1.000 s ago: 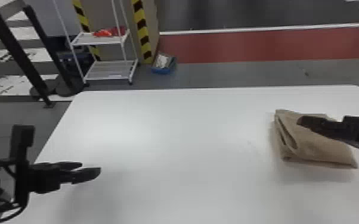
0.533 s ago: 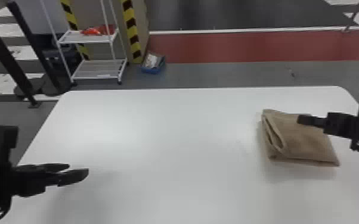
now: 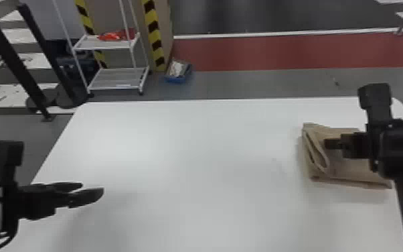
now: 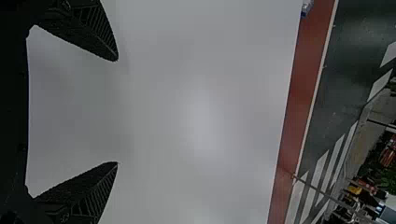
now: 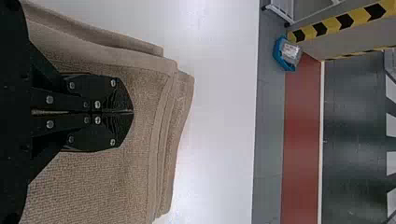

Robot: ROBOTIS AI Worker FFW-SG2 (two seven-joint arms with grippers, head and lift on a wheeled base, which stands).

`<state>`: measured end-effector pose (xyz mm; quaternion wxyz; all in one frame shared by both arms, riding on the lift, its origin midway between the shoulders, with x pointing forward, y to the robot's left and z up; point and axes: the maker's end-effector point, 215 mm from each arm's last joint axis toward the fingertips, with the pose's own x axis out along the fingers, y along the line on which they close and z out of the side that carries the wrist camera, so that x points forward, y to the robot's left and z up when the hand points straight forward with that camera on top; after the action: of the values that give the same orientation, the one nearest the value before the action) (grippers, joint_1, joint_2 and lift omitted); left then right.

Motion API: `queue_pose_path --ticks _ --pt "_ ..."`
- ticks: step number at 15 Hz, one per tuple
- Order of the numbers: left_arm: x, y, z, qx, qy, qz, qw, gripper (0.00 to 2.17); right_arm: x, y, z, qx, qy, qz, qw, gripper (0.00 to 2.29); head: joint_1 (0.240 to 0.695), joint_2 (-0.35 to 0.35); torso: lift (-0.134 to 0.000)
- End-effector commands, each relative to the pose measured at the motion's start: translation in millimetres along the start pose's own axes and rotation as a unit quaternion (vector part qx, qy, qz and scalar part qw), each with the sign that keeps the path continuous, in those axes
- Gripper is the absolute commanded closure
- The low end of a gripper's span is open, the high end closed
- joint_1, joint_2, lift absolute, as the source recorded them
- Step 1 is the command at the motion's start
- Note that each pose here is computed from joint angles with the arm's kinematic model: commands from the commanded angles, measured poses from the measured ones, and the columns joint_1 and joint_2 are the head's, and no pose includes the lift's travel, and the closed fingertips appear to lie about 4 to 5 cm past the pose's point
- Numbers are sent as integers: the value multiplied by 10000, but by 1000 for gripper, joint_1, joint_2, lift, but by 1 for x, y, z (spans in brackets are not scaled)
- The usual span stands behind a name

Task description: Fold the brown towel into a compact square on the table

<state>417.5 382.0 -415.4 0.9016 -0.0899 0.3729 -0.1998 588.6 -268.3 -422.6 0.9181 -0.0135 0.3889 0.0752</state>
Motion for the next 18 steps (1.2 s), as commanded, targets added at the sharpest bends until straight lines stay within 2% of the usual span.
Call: queue_pose_path --ticks 1,5,8,11,13,15,16,18 --pt "-2 -1 1 9 -17 0 10000 87 6 19 -3 -185 80 134 9997 2165 695 121 -123" --pt "-7 -1 6 10 -83 -7 10000 87 11 52 -12 -496 159 370 9980 2165 695 158 -123" --pt "-8 0 7 20 -82 8 10000 87 5 89 -7 -670 10 753 9949 2165 695 185 -123" --pt "-9 2 7 4 -94 19 10000 87 -7 139 -11 -983 -2 1190 9880 2165 695 230 -123" --pt "-9 1 8 16 -101 12 9999 87 -14 172 -26 -1151 137 1483 9821 2165 695 277 -123" --pt "-9 1 11 27 -123 18 9999 87 -22 190 -38 -1212 222 1624 9790 2165 695 309 -123" --pt "-9 1 11 35 -116 16 9999 87 -27 195 -35 -1171 180 1703 9782 2165 695 323 -123" --pt "-9 1 11 40 -112 15 9999 87 -32 194 -46 -984 359 1755 9789 2165 695 342 -123"
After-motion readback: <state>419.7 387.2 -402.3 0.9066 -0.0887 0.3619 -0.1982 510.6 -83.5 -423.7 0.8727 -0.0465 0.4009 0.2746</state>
